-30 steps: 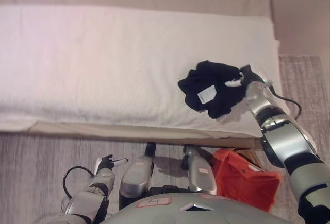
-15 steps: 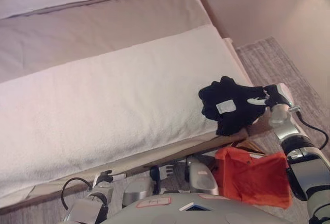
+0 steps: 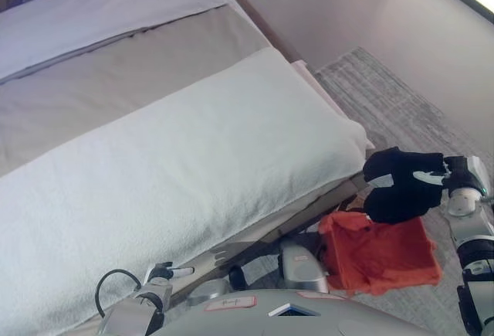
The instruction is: Put the clothes on the bed into the basket.
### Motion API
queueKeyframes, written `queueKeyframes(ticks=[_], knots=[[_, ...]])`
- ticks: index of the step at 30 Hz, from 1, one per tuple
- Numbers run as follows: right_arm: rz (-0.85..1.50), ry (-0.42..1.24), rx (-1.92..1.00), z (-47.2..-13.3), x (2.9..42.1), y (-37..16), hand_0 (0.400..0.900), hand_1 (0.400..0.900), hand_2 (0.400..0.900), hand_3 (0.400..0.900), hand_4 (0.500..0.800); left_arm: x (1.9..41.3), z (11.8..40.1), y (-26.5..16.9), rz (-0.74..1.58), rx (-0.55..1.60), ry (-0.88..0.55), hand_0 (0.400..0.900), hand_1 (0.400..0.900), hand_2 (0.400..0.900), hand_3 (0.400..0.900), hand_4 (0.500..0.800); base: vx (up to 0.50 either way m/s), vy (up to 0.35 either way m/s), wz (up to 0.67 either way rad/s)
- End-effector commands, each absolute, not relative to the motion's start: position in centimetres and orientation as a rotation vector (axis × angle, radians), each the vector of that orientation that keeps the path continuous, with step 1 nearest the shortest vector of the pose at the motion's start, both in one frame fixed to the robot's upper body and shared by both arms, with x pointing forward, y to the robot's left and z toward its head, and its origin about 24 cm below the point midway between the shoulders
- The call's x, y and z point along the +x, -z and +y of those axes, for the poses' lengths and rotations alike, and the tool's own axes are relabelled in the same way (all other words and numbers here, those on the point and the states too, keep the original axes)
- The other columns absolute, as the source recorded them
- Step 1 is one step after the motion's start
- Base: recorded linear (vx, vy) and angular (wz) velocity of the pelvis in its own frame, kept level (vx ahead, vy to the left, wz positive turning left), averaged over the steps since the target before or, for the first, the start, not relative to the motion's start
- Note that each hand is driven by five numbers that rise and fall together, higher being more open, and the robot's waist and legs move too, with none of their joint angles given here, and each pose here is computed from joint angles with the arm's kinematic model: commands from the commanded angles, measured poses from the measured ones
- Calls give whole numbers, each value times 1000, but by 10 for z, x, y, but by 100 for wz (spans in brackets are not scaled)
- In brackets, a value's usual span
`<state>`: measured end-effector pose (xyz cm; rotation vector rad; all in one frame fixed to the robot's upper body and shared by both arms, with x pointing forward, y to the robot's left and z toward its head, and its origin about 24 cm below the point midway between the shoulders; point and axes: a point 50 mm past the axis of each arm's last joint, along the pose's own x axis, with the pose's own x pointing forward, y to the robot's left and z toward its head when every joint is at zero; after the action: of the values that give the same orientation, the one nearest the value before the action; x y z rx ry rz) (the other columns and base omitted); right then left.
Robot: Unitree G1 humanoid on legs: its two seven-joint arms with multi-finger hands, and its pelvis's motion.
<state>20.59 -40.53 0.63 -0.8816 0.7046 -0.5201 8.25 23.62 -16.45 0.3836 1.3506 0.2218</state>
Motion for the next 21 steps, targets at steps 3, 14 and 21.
queueKeyframes(ticks=[3,14,21], knots=[[535,629,-924,-427,225,-59,400,400,400,400,500,88,260,157,1350,479,-247,900,900,900,900,800,8,11,-14],[777,679,-837,-441,200,-25,400,400,400,400,500,99,263,153,1319,499,-237,900,900,900,900,800,-5,6,-7],[907,740,-805,-451,189,-22,563,563,563,563,598,103,265,152,1307,512,-231,900,900,900,900,800,0,0,3]])
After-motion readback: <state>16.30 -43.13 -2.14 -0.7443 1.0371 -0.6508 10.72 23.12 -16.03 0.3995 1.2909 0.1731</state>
